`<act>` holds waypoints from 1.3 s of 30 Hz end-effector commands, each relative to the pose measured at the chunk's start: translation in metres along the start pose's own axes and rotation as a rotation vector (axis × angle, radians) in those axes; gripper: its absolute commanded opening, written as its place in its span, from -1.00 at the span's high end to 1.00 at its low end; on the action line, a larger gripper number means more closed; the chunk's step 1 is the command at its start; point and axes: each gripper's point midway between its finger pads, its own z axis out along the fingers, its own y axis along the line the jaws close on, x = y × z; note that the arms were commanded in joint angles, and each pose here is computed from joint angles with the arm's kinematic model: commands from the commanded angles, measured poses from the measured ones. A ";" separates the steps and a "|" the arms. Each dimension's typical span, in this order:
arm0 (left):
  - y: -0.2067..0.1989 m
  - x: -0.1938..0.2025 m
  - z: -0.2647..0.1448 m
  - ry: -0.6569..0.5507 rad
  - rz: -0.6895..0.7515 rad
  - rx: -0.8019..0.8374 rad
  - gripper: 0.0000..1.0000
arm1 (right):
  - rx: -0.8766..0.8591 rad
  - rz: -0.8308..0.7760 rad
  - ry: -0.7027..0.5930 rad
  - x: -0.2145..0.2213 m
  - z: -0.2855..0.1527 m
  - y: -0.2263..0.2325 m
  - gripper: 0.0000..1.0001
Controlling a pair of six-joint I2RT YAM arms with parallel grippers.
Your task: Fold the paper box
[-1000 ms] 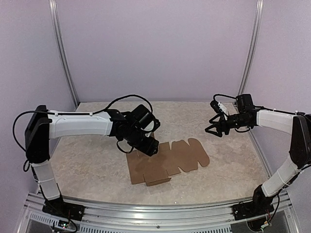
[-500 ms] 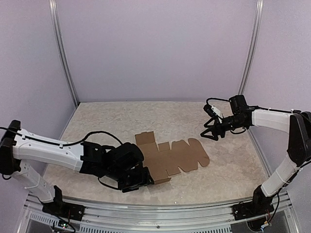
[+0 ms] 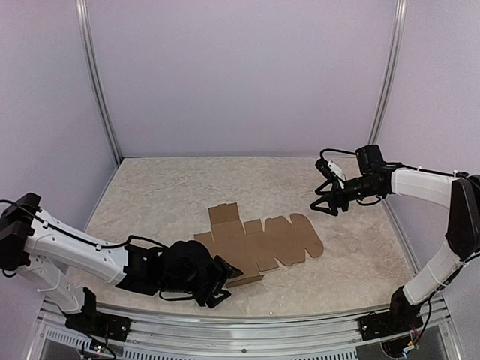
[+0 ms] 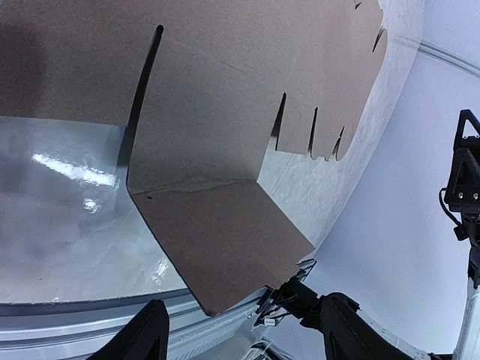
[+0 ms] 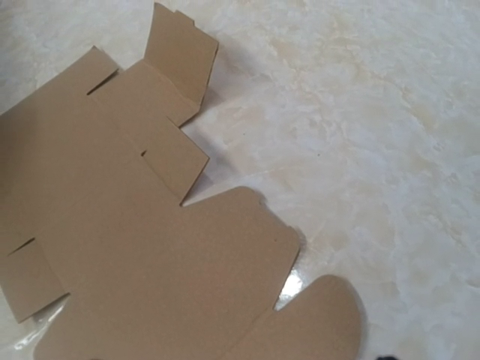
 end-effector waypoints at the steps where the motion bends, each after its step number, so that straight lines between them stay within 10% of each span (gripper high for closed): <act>1: -0.011 0.004 0.014 0.003 -0.162 0.078 -0.37 | -0.011 -0.035 -0.026 -0.015 -0.007 0.007 -0.53; 11: 0.009 -0.007 0.034 -0.020 -0.228 0.062 0.27 | -0.005 -0.041 -0.027 -0.016 -0.009 0.008 -0.53; 19: 0.008 -0.043 0.000 -0.139 0.024 -0.072 0.99 | -0.014 -0.036 -0.026 -0.014 -0.007 0.008 -0.51; 23: -0.004 -0.079 -0.029 -0.161 0.177 -0.116 1.00 | -0.019 -0.029 -0.024 -0.013 -0.006 0.008 -0.49; 31: -0.046 -0.130 -0.059 0.136 0.583 -0.138 1.00 | -0.057 -0.019 -0.041 -0.015 -0.005 0.015 -0.50; 39: -0.060 -0.083 -0.037 0.579 0.842 -0.051 1.00 | -0.113 -0.012 -0.042 -0.012 -0.003 0.022 -0.55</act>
